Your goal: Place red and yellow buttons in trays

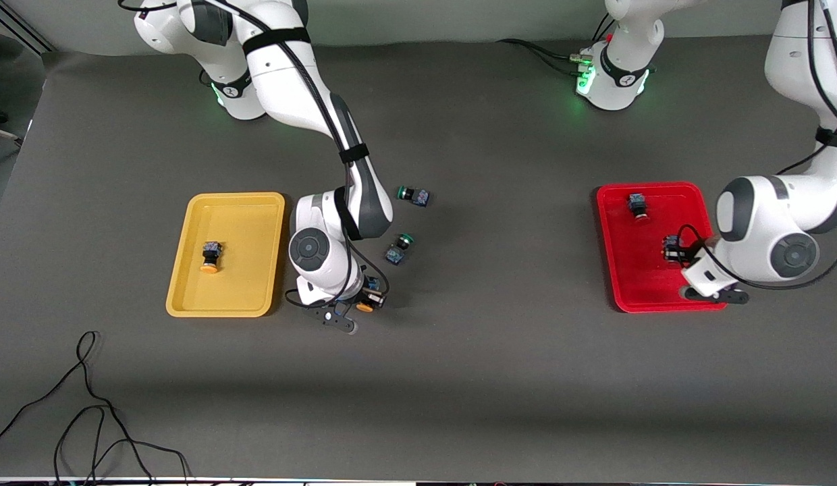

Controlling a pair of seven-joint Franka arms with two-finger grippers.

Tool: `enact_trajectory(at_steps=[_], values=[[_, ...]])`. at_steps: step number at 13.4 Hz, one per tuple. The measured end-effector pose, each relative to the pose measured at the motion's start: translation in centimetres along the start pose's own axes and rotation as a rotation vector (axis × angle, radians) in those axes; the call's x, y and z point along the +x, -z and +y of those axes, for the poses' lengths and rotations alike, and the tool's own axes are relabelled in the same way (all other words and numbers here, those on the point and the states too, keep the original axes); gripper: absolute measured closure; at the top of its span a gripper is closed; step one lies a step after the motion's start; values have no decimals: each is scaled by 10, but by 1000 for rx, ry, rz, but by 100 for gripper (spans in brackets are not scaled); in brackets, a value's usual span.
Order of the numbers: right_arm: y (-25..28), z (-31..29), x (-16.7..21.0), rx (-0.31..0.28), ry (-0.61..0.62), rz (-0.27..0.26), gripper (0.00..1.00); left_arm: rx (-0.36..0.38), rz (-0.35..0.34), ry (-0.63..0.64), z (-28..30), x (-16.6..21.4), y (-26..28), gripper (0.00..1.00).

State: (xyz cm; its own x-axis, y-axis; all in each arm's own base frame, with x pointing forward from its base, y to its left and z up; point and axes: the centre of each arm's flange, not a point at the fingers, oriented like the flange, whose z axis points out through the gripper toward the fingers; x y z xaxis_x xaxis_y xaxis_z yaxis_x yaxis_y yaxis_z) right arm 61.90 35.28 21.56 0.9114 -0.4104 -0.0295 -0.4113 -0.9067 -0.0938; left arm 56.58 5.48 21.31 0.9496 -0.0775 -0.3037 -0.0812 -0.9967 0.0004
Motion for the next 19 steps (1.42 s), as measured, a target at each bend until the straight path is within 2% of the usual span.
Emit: enact_trajectory(at_steps=[3, 5, 6, 8, 10, 11, 14, 17, 19], values=[[81, 10, 9, -50, 93, -33, 63, 21, 23, 7, -3, -7, 43, 26], [134, 41, 22, -39, 174, -69, 63, 47, 39, 20, -5, -22, 116, 4], [150, 68, 31, -25, 209, -91, 63, 62, 53, 28, -4, -33, 159, 0], [158, 132, 50, -7, 263, -133, 63, 88, 89, 39, 2, -62, 232, 0], [145, 197, 63, -13, 315, -174, 63, 111, 134, 37, 14, -91, 276, 0], [131, 225, 68, -21, 336, -171, 63, 121, 154, 33, 23, -101, 290, 0], [75, 292, 61, -64, 353, -102, 63, 134, 199, 28, 40, -116, 312, 0], [36, 315, 48, -32, 366, -100, 63, 96, 209, 31, 43, -117, 315, 0], [21, 319, 48, -39, 368, -102, 63, 93, 211, 22, 48, -117, 315, 0]])
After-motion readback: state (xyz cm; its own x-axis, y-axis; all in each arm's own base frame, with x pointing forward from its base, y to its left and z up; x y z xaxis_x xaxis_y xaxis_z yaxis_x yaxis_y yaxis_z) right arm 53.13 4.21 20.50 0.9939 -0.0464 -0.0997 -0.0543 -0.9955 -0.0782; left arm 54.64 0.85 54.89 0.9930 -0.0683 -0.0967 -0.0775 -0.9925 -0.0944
